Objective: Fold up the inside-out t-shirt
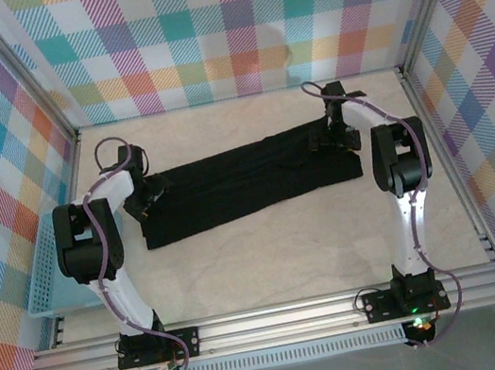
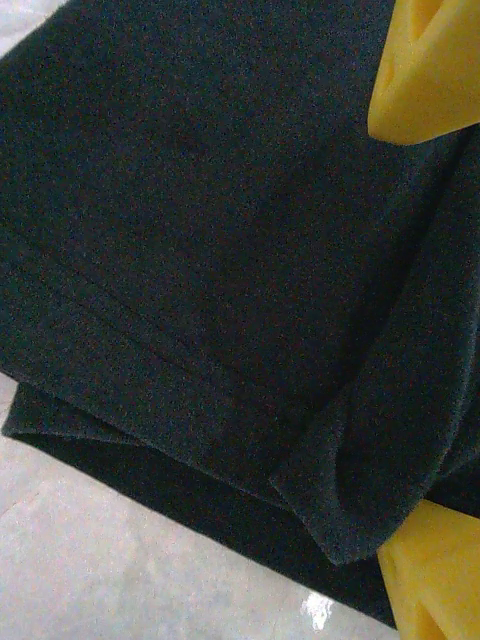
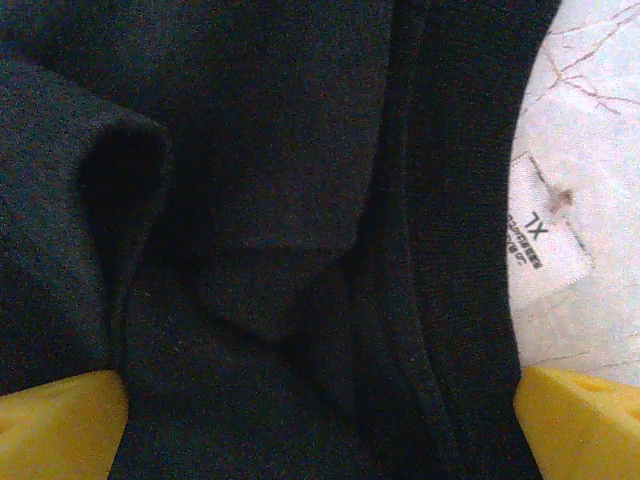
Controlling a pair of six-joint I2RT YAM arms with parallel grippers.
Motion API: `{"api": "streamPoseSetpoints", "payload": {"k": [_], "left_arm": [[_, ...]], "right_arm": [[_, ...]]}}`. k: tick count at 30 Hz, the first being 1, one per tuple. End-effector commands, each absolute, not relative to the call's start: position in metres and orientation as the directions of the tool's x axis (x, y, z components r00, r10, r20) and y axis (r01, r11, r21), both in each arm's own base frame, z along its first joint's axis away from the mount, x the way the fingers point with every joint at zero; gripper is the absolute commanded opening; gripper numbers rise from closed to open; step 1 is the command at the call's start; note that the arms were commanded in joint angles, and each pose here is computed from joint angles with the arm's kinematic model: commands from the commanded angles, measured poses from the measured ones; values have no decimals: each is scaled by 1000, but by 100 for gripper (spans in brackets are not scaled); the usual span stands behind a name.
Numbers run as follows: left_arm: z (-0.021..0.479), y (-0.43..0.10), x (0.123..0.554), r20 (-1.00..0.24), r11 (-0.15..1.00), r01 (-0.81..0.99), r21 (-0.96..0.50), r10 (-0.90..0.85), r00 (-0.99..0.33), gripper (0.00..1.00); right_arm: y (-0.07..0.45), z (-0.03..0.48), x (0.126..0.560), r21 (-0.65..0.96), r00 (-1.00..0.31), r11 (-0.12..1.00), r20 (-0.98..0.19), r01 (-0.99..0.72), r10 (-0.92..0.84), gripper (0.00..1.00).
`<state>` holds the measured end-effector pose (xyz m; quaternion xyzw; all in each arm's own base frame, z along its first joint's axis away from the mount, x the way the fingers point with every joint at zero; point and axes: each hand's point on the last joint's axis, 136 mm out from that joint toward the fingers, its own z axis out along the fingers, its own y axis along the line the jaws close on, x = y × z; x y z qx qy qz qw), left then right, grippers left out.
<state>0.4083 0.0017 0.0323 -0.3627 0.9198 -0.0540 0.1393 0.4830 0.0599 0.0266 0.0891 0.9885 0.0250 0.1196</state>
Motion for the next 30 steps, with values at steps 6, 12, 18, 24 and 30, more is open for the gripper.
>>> {"api": "streamPoseSetpoints", "payload": {"k": [6,12,18,24,30], "left_arm": [[5,0,384,-124,710,-683,-175,-704,-700,92],[1,2,373,-128,698,-695,-172,-715,-687,92],[-7,-3,364,-112,699,-694,-173,-714,-691,92],[-11,-19,347,-105,726,-668,-165,-686,-720,92],[-4,-66,314,-121,787,-592,-175,-614,-780,94]], "right_arm": [[63,0,463,11,-978,982,-87,189,189,82],[74,-4,459,43,-981,983,-62,179,182,62],[70,-2,455,44,-975,979,-85,200,203,28],[20,24,441,23,-938,952,-161,307,306,6],[-30,63,421,-132,-934,939,-215,316,284,0]]}}
